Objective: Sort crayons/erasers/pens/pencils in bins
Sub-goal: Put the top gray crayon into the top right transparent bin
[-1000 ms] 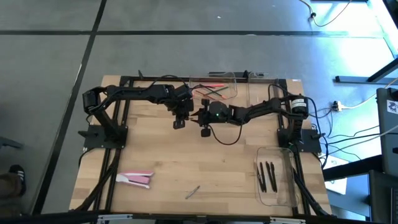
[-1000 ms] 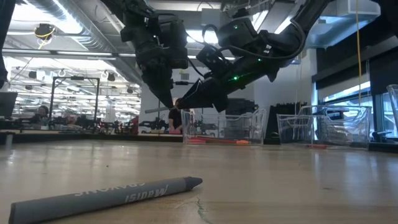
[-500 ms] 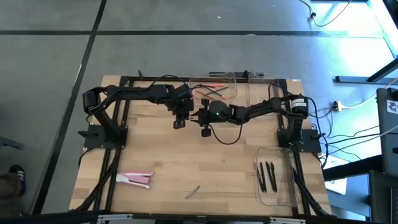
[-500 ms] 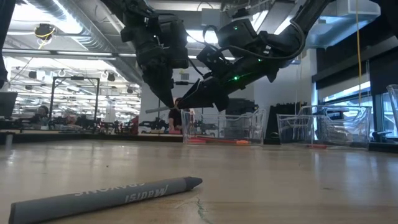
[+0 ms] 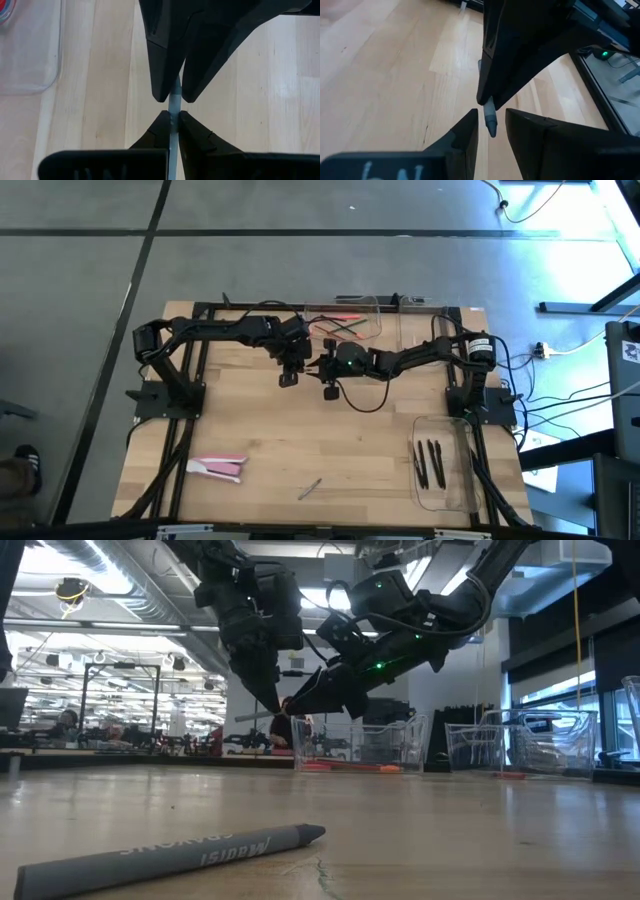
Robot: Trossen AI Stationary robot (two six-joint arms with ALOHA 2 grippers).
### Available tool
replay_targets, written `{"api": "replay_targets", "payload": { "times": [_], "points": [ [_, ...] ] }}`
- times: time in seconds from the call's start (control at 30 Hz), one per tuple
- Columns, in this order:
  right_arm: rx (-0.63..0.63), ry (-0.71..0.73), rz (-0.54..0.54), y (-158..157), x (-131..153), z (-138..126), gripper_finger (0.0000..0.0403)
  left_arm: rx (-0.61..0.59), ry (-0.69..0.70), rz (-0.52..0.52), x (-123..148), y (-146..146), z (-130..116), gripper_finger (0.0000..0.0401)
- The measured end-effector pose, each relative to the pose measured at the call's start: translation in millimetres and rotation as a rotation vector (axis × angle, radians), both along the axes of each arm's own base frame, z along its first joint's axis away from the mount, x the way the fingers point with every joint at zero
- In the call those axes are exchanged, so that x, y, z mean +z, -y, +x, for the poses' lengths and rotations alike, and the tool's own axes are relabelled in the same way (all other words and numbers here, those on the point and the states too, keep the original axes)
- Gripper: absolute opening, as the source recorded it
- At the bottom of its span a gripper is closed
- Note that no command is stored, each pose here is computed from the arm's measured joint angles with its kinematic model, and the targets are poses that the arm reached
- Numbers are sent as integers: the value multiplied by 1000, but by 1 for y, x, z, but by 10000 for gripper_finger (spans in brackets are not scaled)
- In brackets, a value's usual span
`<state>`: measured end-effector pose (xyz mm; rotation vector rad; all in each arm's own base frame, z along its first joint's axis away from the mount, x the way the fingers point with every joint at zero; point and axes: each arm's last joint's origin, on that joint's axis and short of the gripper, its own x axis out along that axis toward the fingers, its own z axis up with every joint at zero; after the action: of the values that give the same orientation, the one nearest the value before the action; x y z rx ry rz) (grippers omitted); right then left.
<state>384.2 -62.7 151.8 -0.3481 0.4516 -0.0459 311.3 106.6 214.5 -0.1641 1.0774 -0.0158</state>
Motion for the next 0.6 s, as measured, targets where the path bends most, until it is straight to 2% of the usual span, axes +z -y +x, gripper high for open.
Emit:
{"api": "replay_targets", "payload": {
  "times": [0.23,0.6],
  "points": [
    [-1,0,2,0,0,0,100,0,0,0,0,0,0,11],
    [-4,1,8,0,0,0,73,0,0,1,0,0,0,11]
  ]
}}
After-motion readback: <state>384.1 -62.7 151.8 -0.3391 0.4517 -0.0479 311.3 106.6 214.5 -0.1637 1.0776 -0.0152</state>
